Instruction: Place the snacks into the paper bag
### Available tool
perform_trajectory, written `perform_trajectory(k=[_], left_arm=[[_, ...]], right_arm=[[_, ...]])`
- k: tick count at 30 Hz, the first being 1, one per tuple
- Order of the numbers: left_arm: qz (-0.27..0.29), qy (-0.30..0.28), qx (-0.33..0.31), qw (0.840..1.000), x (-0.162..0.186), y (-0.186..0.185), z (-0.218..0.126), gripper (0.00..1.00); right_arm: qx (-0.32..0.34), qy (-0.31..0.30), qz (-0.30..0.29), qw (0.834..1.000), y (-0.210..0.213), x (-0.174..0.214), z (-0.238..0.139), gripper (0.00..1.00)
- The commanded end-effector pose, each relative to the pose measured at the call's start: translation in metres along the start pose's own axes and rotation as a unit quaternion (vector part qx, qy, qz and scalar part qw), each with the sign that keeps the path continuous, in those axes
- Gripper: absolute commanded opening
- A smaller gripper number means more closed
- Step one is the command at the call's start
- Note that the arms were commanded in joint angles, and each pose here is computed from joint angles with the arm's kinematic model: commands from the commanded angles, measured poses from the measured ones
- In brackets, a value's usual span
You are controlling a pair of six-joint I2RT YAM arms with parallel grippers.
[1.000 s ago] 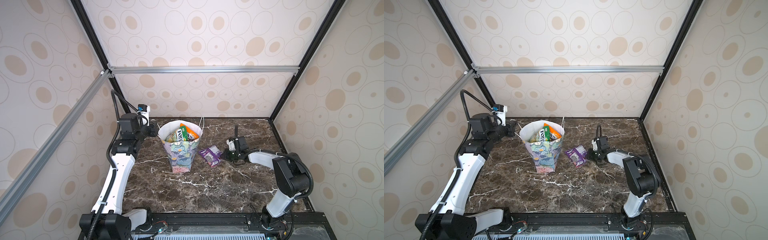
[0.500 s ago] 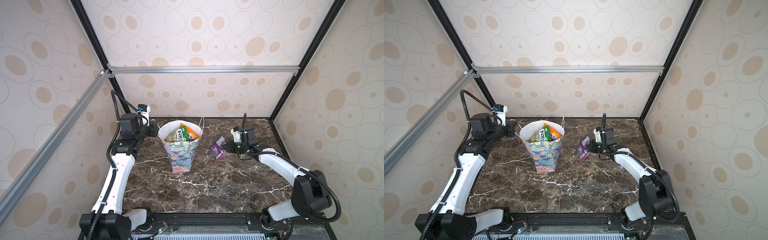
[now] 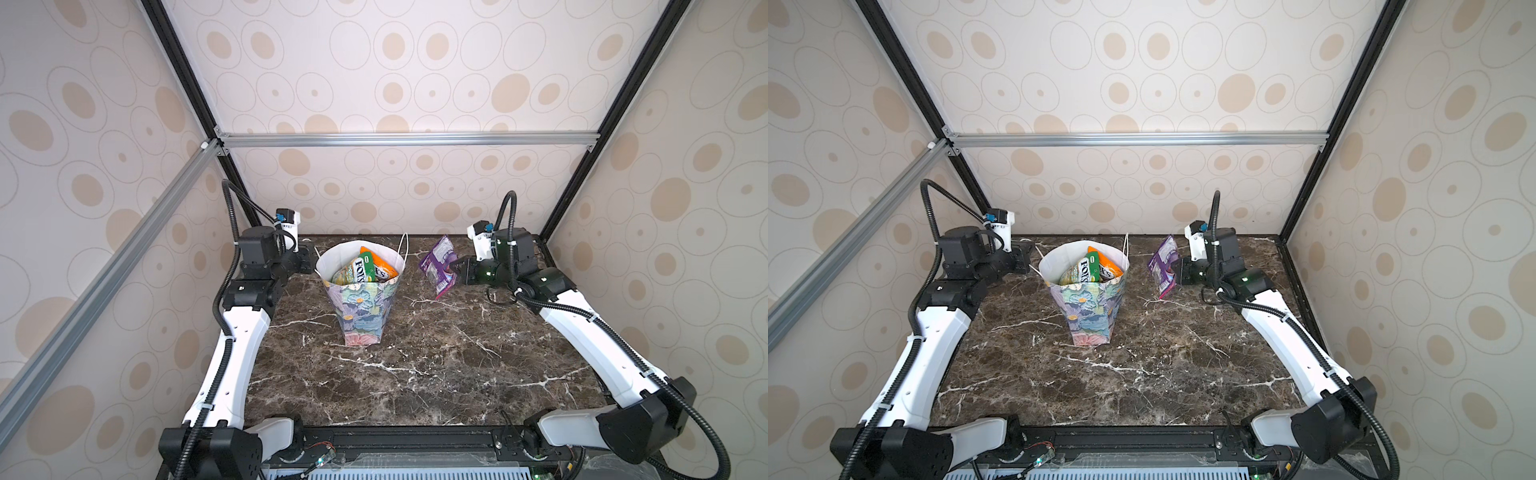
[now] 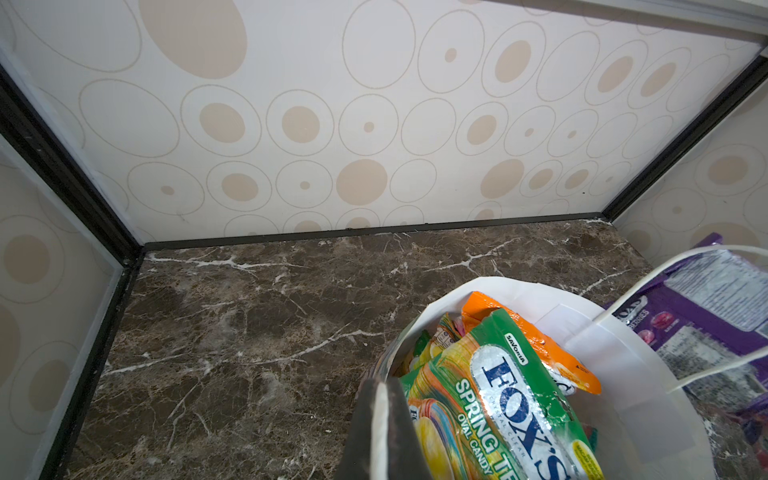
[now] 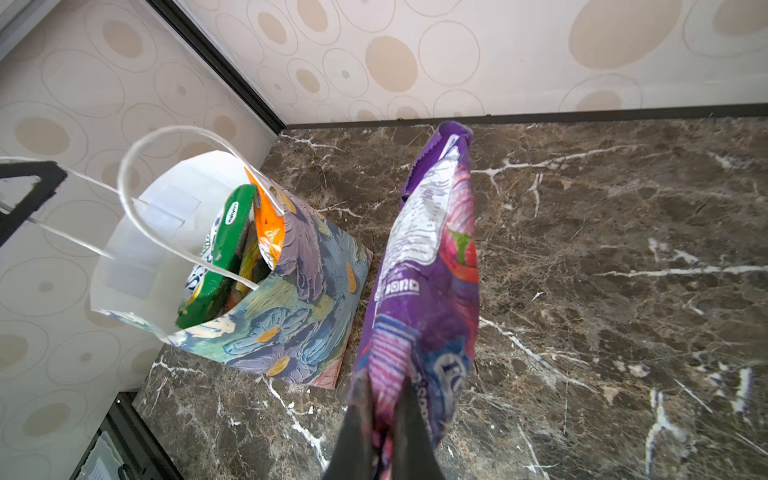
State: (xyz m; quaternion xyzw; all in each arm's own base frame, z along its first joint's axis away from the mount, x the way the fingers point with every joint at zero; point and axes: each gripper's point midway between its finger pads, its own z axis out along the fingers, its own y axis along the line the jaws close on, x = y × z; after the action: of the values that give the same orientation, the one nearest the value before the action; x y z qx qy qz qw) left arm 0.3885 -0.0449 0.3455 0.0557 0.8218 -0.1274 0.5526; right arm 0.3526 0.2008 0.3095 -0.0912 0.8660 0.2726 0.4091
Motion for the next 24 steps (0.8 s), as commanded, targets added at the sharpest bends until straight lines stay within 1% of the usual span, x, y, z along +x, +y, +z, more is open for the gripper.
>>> perform_trajectory(k=[1,6,12,17,20,24], left_arm=[[0.034,-0.091,0.008,0.995,-0.052,-0.010,-0.025,0.02],[0.034,-0.094,0.014,0.995,-0.053,-0.013,-0.027,0.02],[0.034,-0.092,0.011,0.995,-0.052,-0.011,-0.025,0.03],[0.033,-0.093,0.013,0.995,-0.052,-0.012,-0.025,0.02],[0.032,-0.093,0.015,0.995,-0.052,-0.013,-0.025,0.02],[0.034,-0.094,0.013,0.995,-0.052,-0.013,-0.026,0.03]], right_arm=[[0.008,-0.030,-0.031,0.999,0.013,-0.020,-0.028,0.00],[0.000,-0.061,-0.062,0.996,0.039,-0.051,-0.055,0.00],[-0.016,-0.079,-0.119,0.990,0.078,-0.076,-0.071,0.00],[-0.039,-0.101,-0.142,0.984,0.103,-0.092,-0.080,0.00],[-0.075,-0.109,-0.158,0.979,0.122,-0.101,-0.082,0.00],[-0.119,-0.121,-0.158,0.973,0.143,-0.111,-0.085,0.00]])
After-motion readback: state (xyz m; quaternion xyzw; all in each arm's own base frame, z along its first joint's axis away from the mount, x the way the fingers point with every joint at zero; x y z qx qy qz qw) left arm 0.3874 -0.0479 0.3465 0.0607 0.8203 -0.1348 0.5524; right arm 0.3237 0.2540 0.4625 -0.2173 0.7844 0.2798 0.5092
